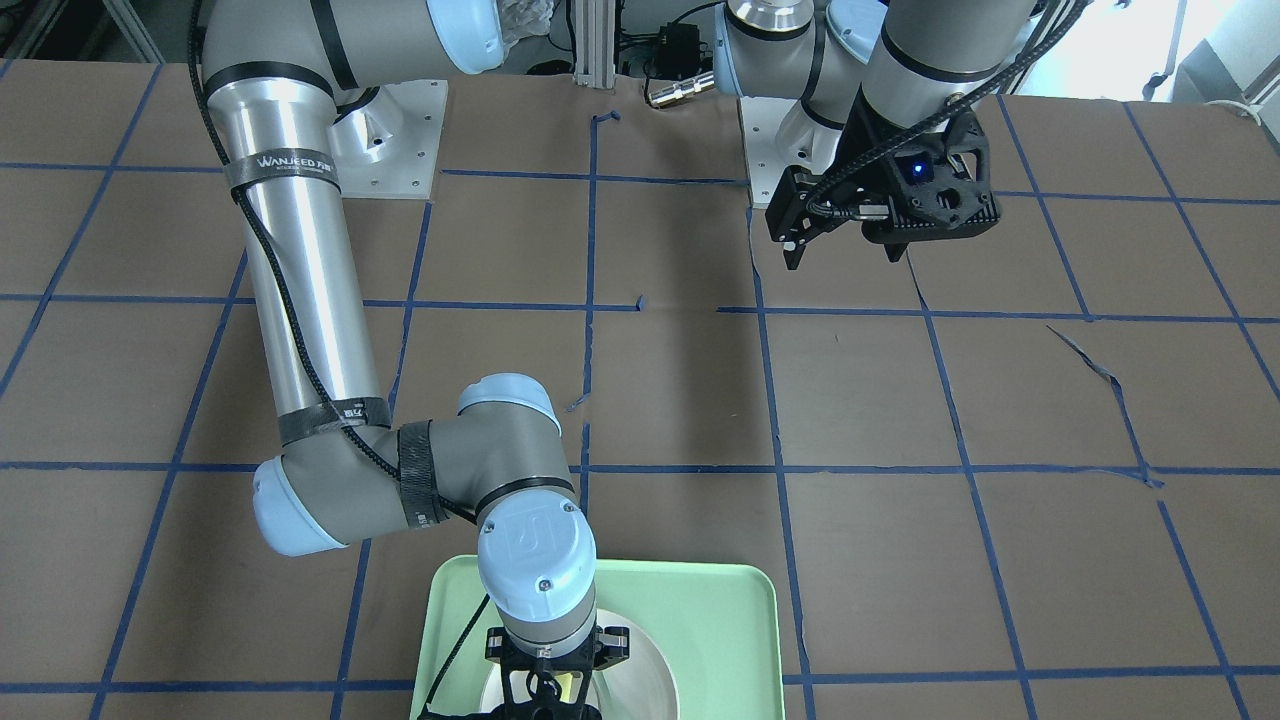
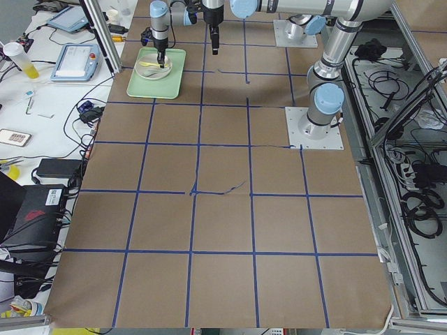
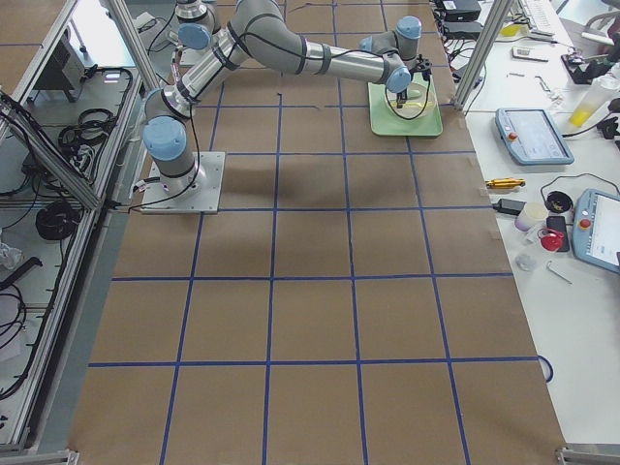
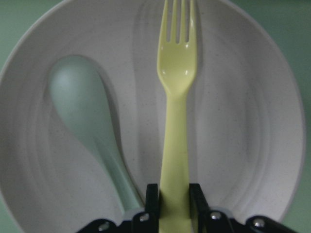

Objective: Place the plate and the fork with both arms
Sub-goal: 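Lift the yellow fork with the right gripper and move it beside the plate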

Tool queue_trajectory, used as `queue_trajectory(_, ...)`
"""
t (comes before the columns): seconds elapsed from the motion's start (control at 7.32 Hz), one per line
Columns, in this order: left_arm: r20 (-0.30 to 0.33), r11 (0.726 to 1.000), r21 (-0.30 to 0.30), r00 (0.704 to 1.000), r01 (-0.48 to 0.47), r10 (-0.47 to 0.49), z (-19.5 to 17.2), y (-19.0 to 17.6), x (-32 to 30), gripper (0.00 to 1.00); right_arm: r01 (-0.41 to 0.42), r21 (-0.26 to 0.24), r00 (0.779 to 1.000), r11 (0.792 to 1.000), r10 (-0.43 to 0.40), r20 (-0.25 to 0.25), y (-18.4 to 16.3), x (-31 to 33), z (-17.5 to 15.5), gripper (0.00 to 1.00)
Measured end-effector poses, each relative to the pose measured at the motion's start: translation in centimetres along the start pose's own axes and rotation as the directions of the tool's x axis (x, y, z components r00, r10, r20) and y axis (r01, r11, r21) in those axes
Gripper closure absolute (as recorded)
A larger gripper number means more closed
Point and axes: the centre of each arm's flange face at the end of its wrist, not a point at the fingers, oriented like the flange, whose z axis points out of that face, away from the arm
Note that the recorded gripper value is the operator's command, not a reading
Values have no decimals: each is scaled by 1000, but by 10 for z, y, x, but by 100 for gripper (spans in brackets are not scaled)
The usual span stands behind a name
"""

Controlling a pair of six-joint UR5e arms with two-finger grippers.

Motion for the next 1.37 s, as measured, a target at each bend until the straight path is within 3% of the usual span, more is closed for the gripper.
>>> queue_trajectory(0.55,0,1000,-3,1000,2,-2,2,-1,0,0,64,24,998,998,-64,-18,-15,43,-35,100)
queue_trajectory(0.96,0,1000,-14,1000,8,-8,7,-3,1,0,75,-33,997,997,-76,-31,-19,108,-28,100)
queue_trajectory(1.37,1,1000,-16,1000,8,-8,8,-3,2,0,55,-64,998,996,-57,-26,-13,113,-11,100)
